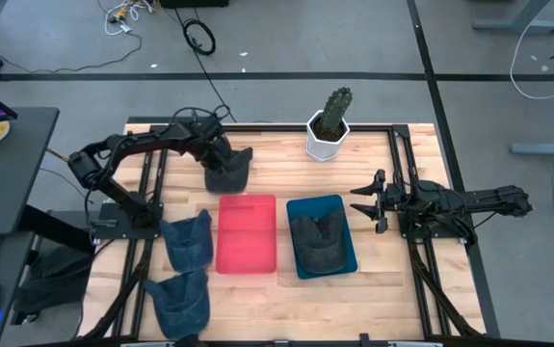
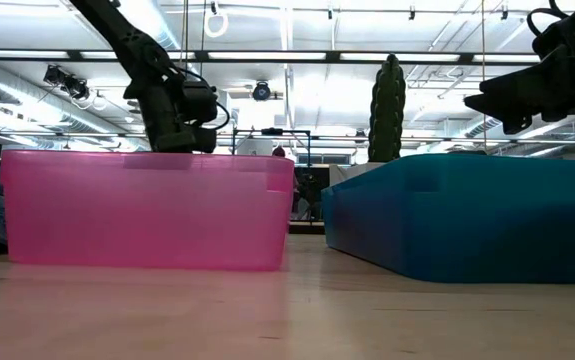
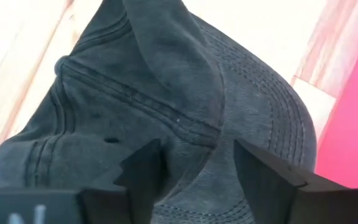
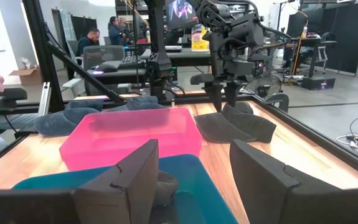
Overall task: Pick & Place hat
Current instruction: Put the gray cap into the blue bin
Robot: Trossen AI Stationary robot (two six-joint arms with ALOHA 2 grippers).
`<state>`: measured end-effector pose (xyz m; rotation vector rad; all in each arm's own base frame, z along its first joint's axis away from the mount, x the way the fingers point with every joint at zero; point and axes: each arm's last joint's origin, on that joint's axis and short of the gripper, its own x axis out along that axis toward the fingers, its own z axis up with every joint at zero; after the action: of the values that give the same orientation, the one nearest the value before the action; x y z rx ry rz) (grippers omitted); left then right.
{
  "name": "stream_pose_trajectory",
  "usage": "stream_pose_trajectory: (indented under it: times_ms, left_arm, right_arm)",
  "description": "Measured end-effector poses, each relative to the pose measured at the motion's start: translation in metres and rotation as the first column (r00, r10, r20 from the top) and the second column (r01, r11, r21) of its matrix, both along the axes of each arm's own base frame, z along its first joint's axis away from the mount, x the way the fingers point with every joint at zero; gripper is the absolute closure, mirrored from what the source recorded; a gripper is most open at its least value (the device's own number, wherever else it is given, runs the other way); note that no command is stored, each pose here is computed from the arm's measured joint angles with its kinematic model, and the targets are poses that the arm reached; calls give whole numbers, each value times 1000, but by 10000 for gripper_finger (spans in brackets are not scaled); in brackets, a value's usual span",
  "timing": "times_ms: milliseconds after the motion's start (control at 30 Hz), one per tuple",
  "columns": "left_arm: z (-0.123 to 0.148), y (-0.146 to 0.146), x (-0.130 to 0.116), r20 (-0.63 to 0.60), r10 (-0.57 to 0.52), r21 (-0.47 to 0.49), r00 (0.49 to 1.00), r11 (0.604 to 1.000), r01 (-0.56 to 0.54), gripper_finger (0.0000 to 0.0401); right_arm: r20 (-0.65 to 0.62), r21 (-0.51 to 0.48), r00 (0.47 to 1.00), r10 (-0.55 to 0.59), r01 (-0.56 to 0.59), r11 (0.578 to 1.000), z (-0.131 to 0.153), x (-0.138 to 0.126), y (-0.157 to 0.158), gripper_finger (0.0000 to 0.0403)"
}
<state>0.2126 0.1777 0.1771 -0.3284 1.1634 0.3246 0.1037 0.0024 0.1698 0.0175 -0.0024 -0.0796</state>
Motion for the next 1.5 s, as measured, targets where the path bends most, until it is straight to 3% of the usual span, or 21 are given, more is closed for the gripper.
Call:
stream_pose_trajectory:
  times_ms: [300,533,700,900,1200,1500]
  left_arm:
    - [0,-1,1,-2,-41,16,999,999,41,288]
    - [0,-1,1,-4,-70,24,998,997,70,389]
    - [0,-1,1,-8,-115,44,993,992,115,396]
    - [6,4,4,-41,-85,119,996,989,89,397]
    - [52,10,30,74,-50,184,996,982,36,398]
    - [99,-8,63,203,-83,226,976,973,36,399]
  right_arm:
    - [0,0,1000,0,0,1000,0,0,0,199]
    - [0,0,1000,0,0,1000,0,0,0,199]
    - [0,0,1000,0,0,1000,0,0,0,199]
    - [0,0,1000,0,0,1000,0,0,0,199]
    - [0,0,1000,0,0,1000,0,0,0,199]
    - [0,0,1000,0,0,1000,0,0,0,199]
